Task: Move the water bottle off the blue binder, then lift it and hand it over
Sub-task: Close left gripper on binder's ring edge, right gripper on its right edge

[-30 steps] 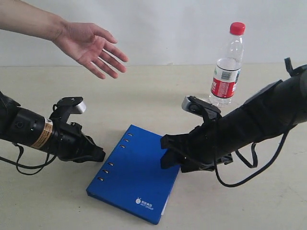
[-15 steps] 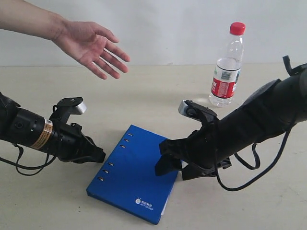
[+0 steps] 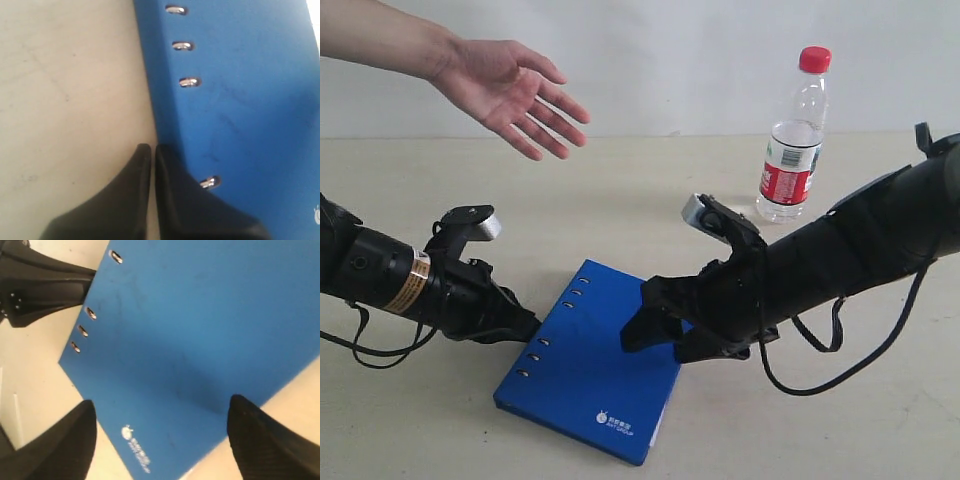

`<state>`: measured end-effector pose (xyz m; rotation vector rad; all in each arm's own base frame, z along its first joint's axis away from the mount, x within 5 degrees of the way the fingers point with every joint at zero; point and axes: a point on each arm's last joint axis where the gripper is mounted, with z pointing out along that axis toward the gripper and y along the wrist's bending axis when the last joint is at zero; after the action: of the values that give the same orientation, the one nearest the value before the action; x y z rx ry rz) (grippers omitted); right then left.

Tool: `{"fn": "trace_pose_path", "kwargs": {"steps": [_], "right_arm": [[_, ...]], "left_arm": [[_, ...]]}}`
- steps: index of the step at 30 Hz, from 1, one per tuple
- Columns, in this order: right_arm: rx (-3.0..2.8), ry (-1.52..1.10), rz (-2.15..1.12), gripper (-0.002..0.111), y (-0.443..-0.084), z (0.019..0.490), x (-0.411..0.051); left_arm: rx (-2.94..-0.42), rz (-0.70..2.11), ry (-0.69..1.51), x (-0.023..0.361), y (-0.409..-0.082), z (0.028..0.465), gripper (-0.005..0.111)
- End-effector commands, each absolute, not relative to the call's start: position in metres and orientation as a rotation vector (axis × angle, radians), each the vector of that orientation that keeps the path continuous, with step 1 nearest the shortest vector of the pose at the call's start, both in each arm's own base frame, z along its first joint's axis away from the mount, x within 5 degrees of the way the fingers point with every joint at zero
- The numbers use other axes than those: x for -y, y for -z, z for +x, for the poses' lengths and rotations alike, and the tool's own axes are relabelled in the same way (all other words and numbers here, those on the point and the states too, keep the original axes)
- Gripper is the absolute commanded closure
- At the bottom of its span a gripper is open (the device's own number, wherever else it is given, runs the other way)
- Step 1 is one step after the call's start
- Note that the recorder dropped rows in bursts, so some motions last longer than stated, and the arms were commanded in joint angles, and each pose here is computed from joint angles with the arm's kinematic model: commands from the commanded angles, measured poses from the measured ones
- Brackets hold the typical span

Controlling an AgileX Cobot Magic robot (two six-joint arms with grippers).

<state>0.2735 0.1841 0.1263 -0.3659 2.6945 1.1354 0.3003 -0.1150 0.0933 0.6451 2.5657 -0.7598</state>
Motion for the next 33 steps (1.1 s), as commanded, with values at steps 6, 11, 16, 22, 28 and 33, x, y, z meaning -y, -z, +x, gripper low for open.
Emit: {"fn": "trace_pose_path", "kwargs": {"steps": [6,11,16,22,28,33], "right_arm": [[-2.714,-0.974,-0.323,0.042,-0.12,0.279,-0.177],[-2.673,-1.022,-0.29,0.042,-0.12,0.282,-0.18],[-2.699,-1.028,-0.278,0.042,-0.112,0.282,-0.18],[-2.68,-0.98,-0.341,0.042,-0.124,0.28,-0.177],[-2.715,-0.875,-0.327,0.042,-0.124,0.281,-0.171],[-2.747,-0.916,-0.292,0.042,-0.11,0.281,-0.174]], "left_arm": [[-2.57,0.68,0.752,0.115,-0.09,0.297,0.102],[-2.57,0.68,0.752,0.115,-0.09,0.297,0.102],[-2.568,0.683,0.751,0.115,-0.09,0.297,0.102],[-2.566,0.688,0.75,0.115,-0.09,0.297,0.102],[-2.565,0.691,0.743,0.115,-0.09,0.298,0.102],[-2.561,0.7,0.751,0.115,-0.09,0.297,0.102]]}}
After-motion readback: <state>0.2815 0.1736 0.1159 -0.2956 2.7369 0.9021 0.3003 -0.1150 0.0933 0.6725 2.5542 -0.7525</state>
